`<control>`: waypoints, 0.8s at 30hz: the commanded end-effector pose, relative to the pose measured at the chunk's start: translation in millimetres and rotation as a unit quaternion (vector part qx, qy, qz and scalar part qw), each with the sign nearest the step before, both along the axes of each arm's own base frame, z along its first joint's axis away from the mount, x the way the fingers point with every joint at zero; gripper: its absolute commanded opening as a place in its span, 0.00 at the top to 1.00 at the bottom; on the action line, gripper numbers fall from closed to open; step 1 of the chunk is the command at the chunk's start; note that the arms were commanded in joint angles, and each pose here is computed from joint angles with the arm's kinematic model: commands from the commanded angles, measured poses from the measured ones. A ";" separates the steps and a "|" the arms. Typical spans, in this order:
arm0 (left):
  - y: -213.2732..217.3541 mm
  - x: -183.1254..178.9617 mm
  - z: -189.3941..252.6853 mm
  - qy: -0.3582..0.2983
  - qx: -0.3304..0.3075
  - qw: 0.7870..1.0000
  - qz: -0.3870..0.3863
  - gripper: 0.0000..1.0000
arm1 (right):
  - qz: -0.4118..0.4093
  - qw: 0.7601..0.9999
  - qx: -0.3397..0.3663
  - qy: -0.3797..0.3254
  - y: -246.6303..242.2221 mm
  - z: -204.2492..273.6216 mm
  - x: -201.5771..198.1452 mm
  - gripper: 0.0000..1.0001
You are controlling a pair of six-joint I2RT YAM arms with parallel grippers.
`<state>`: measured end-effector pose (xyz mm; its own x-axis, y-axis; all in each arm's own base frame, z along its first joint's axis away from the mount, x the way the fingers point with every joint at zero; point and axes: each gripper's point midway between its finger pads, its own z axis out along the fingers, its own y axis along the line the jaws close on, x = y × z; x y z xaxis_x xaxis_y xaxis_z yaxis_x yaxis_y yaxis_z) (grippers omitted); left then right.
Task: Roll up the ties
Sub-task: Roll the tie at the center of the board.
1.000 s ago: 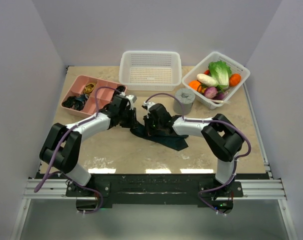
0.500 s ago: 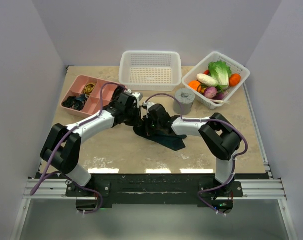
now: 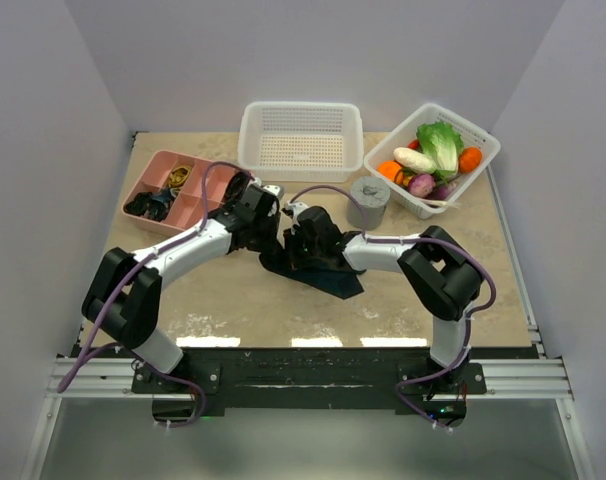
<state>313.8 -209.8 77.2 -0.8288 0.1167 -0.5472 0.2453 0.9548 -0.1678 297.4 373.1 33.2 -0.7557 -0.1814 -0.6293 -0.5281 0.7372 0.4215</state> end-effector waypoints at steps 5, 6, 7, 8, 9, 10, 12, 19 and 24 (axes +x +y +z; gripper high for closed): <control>29.0 18.2 22.3 -0.043 0.077 0.995 0.051 0.72 | -0.008 0.998 0.014 -0.060 -7.2 53.9 10.3 1.00; 31.7 19.1 25.1 -0.046 0.081 0.994 0.055 0.72 | -0.013 0.998 0.010 -0.061 -11.5 54.4 12.1 1.00; 36.0 18.3 24.8 -0.046 0.092 0.993 0.059 0.72 | -0.020 0.998 0.003 -0.061 -16.1 51.8 14.0 1.00; 38.4 19.4 26.7 -0.049 0.097 0.992 0.063 0.72 | -0.026 0.998 -0.002 -0.061 -20.4 50.8 15.5 1.00; 41.4 17.7 25.8 -0.047 0.105 0.991 0.065 0.72 | -0.033 0.998 -0.008 -0.060 -25.8 50.3 18.7 1.00; 45.8 18.3 26.4 -0.050 0.115 0.990 0.070 0.72 | -0.037 0.998 -0.012 -0.058 -29.5 48.7 19.8 1.00; 52.6 17.1 26.3 -0.050 0.133 0.987 0.078 0.72 | -0.050 0.997 -0.021 -0.055 -39.9 46.9 25.0 1.00; 56.5 9.7 18.3 -0.046 0.181 0.979 0.087 0.72 | -0.077 0.995 -0.029 -0.053 -60.5 46.1 35.0 1.00; 46.5 7.7 8.1 -0.045 0.203 0.974 0.087 0.72 | -0.086 0.994 -0.042 -0.050 -71.1 43.3 33.7 1.00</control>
<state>312.4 -156.3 78.6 -0.8282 0.2034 -0.5222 0.1115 0.9730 0.2022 330.5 309.8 56.0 -0.7463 -0.1144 -0.6557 -0.4178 0.8474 0.3278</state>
